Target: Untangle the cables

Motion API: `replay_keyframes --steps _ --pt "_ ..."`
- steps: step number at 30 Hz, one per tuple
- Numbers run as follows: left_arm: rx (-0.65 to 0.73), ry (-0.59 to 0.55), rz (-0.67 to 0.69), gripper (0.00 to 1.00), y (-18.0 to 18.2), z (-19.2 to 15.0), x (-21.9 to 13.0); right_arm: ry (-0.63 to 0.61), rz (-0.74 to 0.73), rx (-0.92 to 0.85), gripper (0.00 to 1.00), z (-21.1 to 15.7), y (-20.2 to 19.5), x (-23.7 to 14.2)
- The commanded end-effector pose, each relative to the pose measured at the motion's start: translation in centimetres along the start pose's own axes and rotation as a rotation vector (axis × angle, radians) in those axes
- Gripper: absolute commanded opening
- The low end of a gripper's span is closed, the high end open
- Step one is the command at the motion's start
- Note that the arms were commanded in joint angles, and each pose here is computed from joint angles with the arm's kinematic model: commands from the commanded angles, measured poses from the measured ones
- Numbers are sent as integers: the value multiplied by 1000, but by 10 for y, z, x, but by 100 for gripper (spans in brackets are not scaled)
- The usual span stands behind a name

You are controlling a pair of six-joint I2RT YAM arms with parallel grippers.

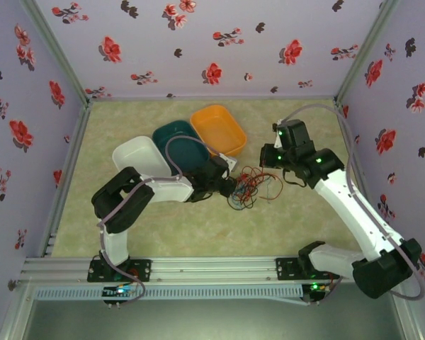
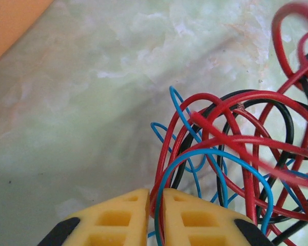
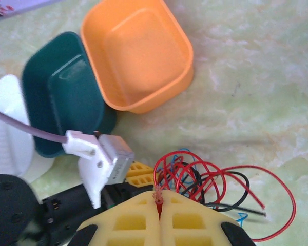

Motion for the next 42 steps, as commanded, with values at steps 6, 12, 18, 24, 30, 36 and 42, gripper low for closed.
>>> replay_keyframes --steps 6,12,18,24,30,36,42 --pt "-15 20 2 7 3 -5 6 -111 47 -100 0 35 22 -60" --pt "-32 5 32 7 14 -5 0 -184 -10 -151 0 56 21 -92" --pt "-53 0 51 6 24 -8 -4 -269 -31 -181 0 76 24 -128" --pt "-60 -1 56 5 28 -10 -5 -357 -26 -195 0 93 29 -160" --pt "-60 -26 54 6 26 -3 -16 -406 -22 -219 0 105 36 -181" --pt "-57 -60 55 10 26 6 -29 -509 17 -224 0 123 47 -208" --pt "-55 -100 49 21 23 17 -44 -604 50 -220 0 137 54 -229"
Point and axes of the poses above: each hand's point on the last joint's axis, 136 mm out from that joint toward the fingers, its own x axis out along the fingers, its own y axis along the line the jaws close on, z = x × y, the point moved 1 cm from there along -x, back along the fingers, and after that the axes turned 1 degree about -x, right-handed, at the moved point
